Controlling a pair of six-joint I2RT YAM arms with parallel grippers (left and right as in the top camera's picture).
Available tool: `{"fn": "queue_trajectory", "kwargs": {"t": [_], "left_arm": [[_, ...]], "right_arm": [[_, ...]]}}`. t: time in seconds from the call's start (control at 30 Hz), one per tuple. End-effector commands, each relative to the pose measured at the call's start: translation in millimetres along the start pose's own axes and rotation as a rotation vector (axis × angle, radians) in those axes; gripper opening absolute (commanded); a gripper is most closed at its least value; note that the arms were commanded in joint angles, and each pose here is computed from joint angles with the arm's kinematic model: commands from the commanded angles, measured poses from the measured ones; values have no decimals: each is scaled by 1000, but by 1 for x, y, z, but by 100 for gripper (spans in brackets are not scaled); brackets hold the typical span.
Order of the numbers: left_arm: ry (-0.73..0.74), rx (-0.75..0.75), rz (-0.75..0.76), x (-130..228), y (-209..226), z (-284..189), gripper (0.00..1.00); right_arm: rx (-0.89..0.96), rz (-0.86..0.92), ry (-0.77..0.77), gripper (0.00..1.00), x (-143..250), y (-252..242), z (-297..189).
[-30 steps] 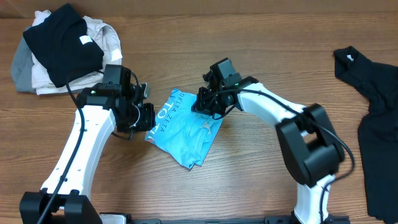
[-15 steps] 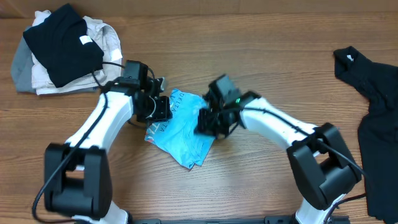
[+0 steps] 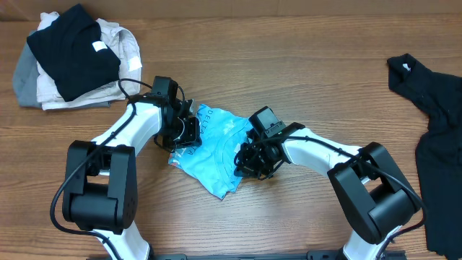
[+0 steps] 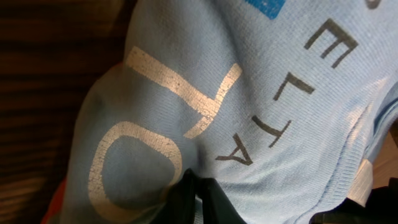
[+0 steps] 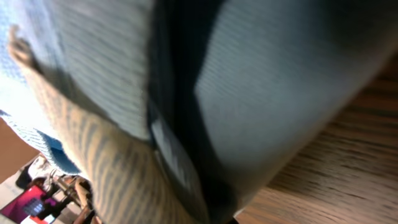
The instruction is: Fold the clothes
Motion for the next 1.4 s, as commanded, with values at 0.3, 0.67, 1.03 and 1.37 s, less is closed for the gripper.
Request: {"fn": "queue_trajectory", "kwargs": {"t": [0.3, 0.67, 1.03, 1.37], "left_arm": [[-231, -118, 17, -21, -15, -74, 12], [-378, 32, 161, -65, -55, -60, 23], [-344, 42, 164, -84, -44, 4, 26], [-424, -226, 41, -106, 19, 8, 35]], "right_arm": [[-31, -91, -335, 4, -17, 22, -80], [-147, -179, -315, 4, -27, 46, -65], [-53, -88, -205, 4, -35, 15, -12], [37, 21, -208, 4, -31, -5, -9]]}}
Point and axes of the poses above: each gripper's point midway between its finger pads, its own z axis out along the fingers, its own y axis along the line the jaws close on, x = y × z, the point moved 2 cm from there along -z, back along the fingers, and after that the axes turned 7 degrees about z, right-handed, at the moved point
